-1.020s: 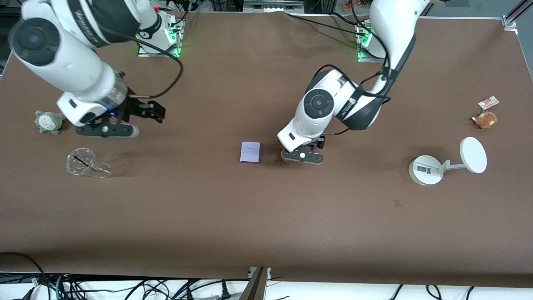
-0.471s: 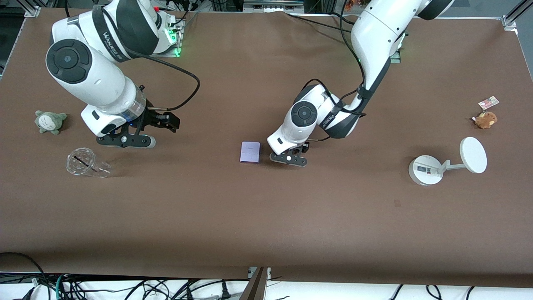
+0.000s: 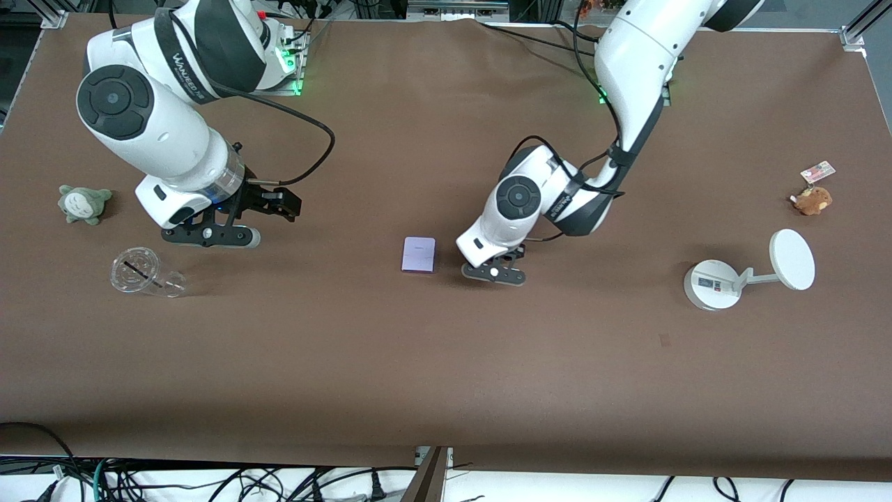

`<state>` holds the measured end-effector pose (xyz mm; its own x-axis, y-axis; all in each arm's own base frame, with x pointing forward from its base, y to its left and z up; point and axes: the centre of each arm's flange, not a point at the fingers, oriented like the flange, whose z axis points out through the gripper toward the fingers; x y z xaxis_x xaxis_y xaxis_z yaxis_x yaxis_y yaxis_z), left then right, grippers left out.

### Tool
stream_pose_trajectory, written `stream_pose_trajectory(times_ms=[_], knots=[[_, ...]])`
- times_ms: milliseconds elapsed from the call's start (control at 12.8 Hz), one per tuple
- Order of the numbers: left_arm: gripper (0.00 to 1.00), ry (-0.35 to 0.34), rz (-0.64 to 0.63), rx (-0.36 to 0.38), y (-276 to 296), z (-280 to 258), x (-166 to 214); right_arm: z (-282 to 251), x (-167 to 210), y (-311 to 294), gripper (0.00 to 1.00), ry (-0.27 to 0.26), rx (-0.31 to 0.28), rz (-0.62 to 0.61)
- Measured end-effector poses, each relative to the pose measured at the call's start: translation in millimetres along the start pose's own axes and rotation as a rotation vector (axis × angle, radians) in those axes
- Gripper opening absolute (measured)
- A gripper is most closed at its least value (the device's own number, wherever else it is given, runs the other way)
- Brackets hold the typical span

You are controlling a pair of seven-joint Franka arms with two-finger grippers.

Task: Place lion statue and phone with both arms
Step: 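Grasp the lion figurine with the left gripper while the right gripper nears the phone, then carry the lion toward the lamp while the right gripper grasps the phone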

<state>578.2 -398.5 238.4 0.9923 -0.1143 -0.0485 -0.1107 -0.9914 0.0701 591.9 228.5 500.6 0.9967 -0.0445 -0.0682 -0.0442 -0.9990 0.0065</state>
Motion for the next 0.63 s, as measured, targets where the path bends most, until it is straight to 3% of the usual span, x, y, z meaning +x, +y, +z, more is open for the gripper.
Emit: stream_pose_trajectory(times_ms=[392,627], knots=[[0.28,-0.055,0.015,0.051,-121.8,-71.1,36.3,32.4,4.2,-40.1,1.00,0.018,0.014,0.056],[0.28,-0.103,-0.023,0.059,-217.6,-67.4,48.9,73.0,4.6,-84.5,1.00,0.034,0.031,0.085]])
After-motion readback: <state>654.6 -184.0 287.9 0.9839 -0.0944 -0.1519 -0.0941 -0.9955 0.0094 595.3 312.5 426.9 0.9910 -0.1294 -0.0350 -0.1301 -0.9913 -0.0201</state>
